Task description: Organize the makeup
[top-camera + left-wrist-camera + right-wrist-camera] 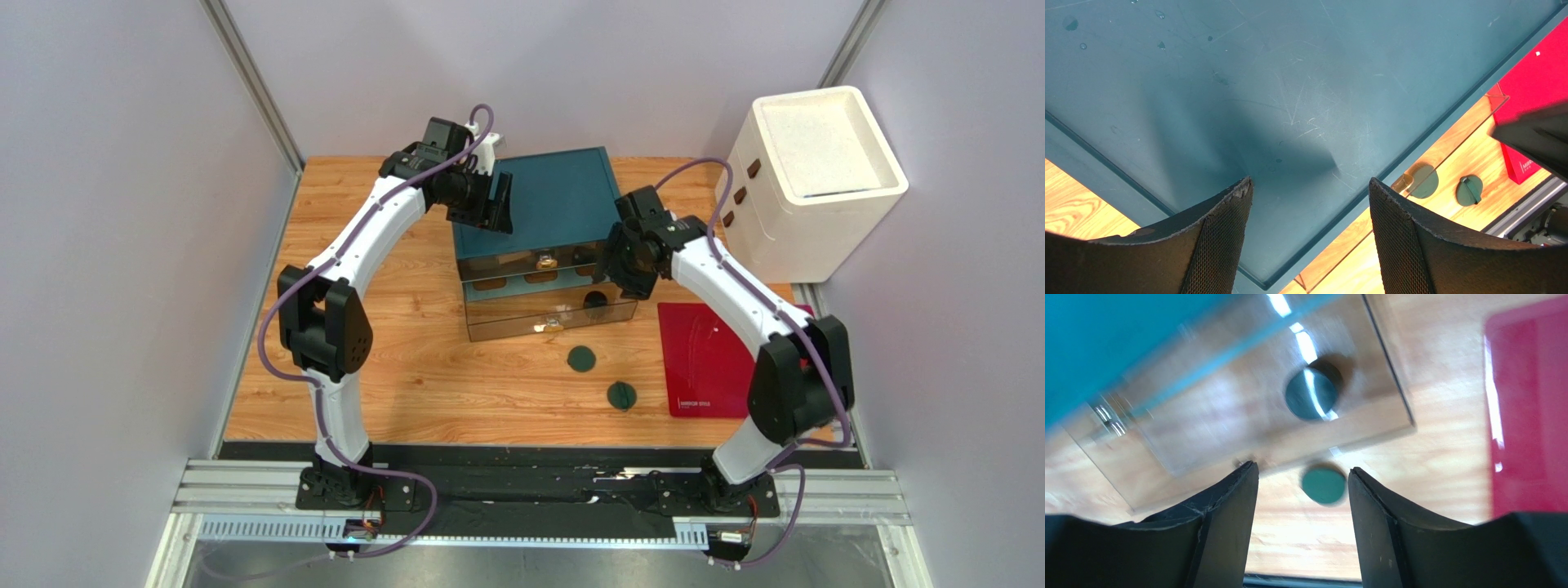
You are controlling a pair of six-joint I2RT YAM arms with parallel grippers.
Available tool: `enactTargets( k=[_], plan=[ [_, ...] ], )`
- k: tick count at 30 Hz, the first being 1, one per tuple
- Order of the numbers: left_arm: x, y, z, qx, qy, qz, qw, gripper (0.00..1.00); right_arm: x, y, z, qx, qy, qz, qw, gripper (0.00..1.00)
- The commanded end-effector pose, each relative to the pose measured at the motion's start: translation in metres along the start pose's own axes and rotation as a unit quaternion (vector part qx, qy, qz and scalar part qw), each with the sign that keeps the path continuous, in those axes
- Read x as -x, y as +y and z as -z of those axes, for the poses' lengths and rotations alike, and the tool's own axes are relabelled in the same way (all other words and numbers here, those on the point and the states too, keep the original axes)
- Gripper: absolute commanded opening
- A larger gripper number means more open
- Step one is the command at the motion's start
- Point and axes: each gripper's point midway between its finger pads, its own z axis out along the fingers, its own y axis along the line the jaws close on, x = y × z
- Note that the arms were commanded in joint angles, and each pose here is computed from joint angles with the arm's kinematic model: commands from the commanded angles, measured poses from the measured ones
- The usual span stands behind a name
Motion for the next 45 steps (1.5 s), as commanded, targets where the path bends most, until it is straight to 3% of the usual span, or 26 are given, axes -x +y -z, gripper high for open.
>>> enactTargets(
  k=[1,11,17,21,24,25,26,29,37,45],
  plan=[
    [-0.05,0.021,-0.02,0.022,0.092,0.03,0.995,0.76,-0.032,-0.033,0.032,-0.01,0.029,0.074,0.997,0.59],
    [-0.059,0.023,-0.025,0.021,0.103,0.032,0.994,0.76,-0.134,-0.101,0.016,-0.101,0.157,0.134,0.973,0.57],
    [-0.062,0.023,-0.024,0.022,0.106,0.029,0.994,0.76,-0.167,-0.108,-0.015,-0.128,0.178,0.142,0.965,0.57],
    [-0.064,0.023,-0.024,0.021,0.108,0.031,0.993,0.76,-0.16,-0.114,-0.036,-0.154,0.155,0.139,0.966,0.55],
    [-0.064,0.022,-0.024,0.018,0.108,0.034,0.993,0.76,-0.158,-0.112,-0.046,-0.16,0.15,0.139,0.966,0.47],
    [-0.064,0.022,-0.024,0.019,0.108,0.033,0.993,0.76,-0.159,-0.112,-0.046,-0.16,0.152,0.141,0.965,0.42],
    [-0.064,0.022,-0.024,0.02,0.107,0.032,0.994,0.76,-0.158,-0.112,-0.046,-0.161,0.15,0.142,0.965,0.24],
    [-0.063,0.023,-0.023,0.021,0.106,0.032,0.994,0.76,-0.153,-0.111,-0.041,-0.159,0.139,0.143,0.967,0.02],
    [-0.062,0.024,-0.023,0.022,0.105,0.034,0.994,0.76,-0.129,-0.091,-0.007,-0.122,0.09,0.144,0.978,0.0],
    [-0.065,0.024,-0.024,0.024,0.108,0.034,0.993,0.76,-0.058,-0.012,0.029,-0.034,-0.018,0.149,0.988,0.0]
  ],
)
